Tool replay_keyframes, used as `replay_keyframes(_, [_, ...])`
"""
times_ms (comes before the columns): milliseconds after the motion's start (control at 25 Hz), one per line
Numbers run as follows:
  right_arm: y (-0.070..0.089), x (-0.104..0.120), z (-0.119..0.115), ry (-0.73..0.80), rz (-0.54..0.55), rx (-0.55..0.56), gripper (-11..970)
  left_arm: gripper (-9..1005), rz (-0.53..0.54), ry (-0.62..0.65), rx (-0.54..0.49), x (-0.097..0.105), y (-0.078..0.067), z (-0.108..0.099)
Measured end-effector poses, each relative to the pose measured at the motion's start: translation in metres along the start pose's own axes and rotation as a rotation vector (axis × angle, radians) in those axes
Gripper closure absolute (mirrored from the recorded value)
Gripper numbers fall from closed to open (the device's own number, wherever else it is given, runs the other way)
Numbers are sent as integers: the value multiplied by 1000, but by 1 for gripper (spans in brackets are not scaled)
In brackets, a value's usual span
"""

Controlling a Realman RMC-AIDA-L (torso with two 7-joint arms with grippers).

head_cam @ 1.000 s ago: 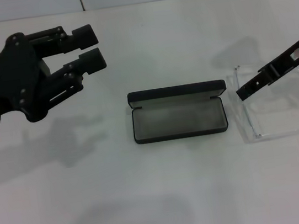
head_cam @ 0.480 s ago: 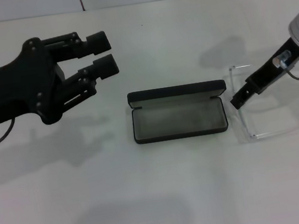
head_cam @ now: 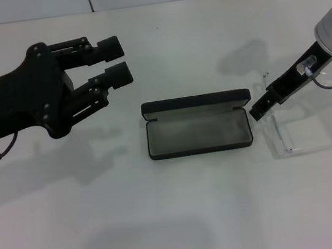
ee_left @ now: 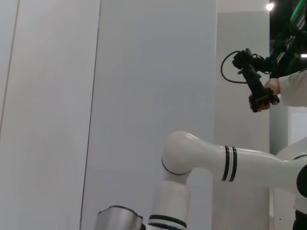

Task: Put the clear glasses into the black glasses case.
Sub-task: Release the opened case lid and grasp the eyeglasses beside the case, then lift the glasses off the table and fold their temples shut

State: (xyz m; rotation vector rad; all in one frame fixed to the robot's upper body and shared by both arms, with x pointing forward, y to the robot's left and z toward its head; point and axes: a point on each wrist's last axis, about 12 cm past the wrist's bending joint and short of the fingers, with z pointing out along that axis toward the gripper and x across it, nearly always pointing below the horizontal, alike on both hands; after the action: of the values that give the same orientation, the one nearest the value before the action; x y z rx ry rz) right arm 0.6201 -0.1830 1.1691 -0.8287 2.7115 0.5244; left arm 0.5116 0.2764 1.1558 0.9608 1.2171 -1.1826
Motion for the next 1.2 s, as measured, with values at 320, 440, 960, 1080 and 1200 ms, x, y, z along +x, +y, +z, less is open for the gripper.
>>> replay_keyframes(320, [-5, 2, 8, 28, 9, 14, 302, 634, -1, 0, -7, 2, -1, -2])
replay_keyframes(440, [-11, 5, 7, 32, 14, 33, 350, 633, -4, -3, -11, 4, -2, -2])
replay_keyframes(960, [-23, 29, 9, 68, 18, 23, 743, 634, -19, -18, -38, 7, -5, -9])
replay_keyframes(1080, [-28, 36, 8, 69, 39, 6, 772, 633, -21, -19, -40, 7, -5, -10])
replay_keyframes(1200, [-33, 44, 2, 55, 50, -21, 790, 632, -23, -20, -44, 8, -6, -11])
